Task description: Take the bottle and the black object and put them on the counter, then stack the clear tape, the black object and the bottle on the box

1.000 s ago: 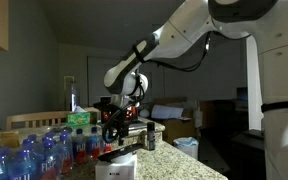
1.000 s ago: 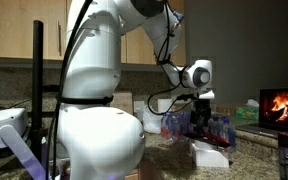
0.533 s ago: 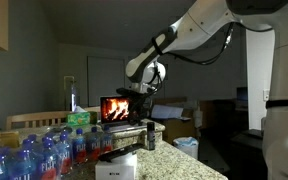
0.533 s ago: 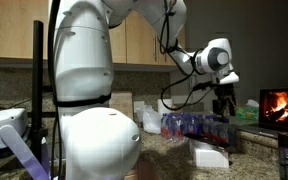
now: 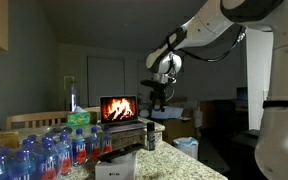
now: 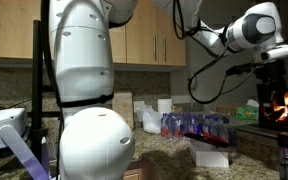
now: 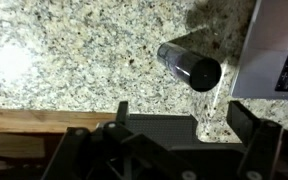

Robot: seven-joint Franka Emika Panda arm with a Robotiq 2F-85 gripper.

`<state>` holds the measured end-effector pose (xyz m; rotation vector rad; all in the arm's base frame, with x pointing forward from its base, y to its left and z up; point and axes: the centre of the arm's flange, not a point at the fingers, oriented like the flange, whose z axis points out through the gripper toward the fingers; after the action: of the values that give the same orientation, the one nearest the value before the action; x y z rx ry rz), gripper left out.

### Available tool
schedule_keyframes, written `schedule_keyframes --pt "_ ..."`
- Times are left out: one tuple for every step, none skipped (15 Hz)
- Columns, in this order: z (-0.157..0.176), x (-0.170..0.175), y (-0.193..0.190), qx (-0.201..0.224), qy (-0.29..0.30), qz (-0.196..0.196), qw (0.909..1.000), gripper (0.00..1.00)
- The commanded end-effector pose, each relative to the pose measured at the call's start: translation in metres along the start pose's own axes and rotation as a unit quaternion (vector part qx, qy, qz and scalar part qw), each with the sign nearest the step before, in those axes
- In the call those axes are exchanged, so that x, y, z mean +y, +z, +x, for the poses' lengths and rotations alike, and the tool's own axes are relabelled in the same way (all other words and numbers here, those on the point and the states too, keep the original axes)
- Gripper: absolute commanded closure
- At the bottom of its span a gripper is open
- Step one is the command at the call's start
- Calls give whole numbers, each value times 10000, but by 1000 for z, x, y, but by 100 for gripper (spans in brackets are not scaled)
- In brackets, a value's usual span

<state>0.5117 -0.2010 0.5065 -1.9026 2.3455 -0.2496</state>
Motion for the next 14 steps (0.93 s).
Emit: schedule_keyframes --pt "9 -42 19 -137 -406 -239 9988 0" --pt "6 -51 26 -181 -513 -299 9981 0" --pt "2 -59 36 -218 -611 -333 9973 0" --pt "-1 -67 45 -242 -665 -341 9969 0" --pt "-3 -74 55 -273 -683 -378 9966 0" --pt "-4 -78 61 -348 -694 -459 9959 0" --pt "-3 -79 69 -379 -656 -526 9957 0" --pt "-1 -79 72 -395 -638 -594 9954 0" --pt "4 -76 77 -411 -587 -648 9953 0" --pt "8 -75 78 -424 -559 -719 9949 0" --pt "14 -71 82 -471 -539 -814 9941 0" --pt "19 -69 82 -508 -520 -908 9932 0" --pt "22 -66 84 -536 -495 -972 9926 0" --pt "25 -64 86 -565 -489 -1063 9915 0"
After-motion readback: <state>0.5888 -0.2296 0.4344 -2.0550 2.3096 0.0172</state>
